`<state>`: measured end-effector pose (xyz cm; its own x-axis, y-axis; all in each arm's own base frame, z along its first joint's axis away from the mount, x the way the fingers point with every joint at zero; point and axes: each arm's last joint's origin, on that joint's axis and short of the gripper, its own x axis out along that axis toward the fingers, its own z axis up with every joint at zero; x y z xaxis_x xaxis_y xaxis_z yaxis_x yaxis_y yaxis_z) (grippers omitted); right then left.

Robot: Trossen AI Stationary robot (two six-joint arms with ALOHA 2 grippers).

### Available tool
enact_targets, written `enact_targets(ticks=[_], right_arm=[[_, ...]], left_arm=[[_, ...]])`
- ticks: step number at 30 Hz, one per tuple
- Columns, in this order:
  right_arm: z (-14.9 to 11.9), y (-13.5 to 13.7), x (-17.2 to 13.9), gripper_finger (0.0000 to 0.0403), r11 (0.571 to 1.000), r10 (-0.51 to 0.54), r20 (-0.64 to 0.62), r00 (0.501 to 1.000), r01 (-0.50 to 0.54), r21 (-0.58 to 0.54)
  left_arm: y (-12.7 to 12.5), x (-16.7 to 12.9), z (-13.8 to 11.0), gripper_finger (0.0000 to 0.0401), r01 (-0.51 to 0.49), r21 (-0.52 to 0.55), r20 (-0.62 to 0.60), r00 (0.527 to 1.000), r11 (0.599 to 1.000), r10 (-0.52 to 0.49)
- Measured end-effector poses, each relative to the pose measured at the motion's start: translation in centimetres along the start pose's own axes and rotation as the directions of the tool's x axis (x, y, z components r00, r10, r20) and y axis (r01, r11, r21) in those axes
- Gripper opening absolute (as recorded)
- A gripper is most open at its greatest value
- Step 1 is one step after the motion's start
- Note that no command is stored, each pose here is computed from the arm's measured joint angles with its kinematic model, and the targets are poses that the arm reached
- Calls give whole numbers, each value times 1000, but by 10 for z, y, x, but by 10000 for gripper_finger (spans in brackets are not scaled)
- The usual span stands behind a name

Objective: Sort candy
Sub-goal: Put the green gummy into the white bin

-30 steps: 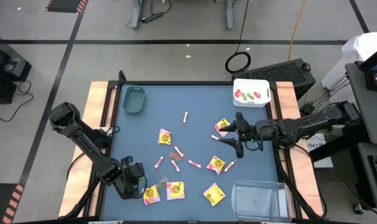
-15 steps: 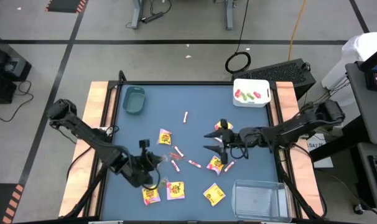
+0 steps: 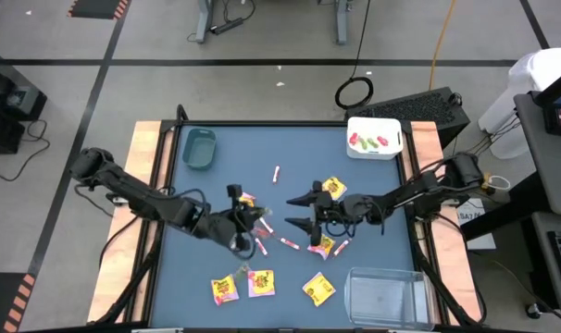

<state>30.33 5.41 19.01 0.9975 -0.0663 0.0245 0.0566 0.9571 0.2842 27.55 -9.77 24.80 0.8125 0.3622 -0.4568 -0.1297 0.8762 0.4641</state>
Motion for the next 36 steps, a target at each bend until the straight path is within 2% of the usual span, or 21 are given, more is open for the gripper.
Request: enact_targets(ticks=[2,7,14,21,25,30,36], right_arm=[[2,0,10,279,1000,-7,13,1000,7,8],[3,2,33,300,998,-46,42,998,48,-39],[9,1,55,299,993,-92,66,994,96,-66],[10,-6,60,296,992,-127,23,992,127,-4],[9,-8,60,263,991,-134,11,991,134,22],[9,-8,60,190,990,-133,14,991,132,47],[9,-8,60,110,990,-135,15,991,135,45]], left_arm=[[8,6,0,54,-15,-23,-1,1000,1000,15],[22,18,-1,54,19,-64,-13,1000,998,-20],[30,24,-3,54,44,-56,-21,999,997,-45],[30,24,-3,54,45,-25,-25,999,999,-46],[30,24,-4,54,45,-28,-27,999,999,-46],[30,24,-4,56,45,-33,-28,999,998,-46],[30,24,-4,91,41,-45,-29,999,998,-42]])
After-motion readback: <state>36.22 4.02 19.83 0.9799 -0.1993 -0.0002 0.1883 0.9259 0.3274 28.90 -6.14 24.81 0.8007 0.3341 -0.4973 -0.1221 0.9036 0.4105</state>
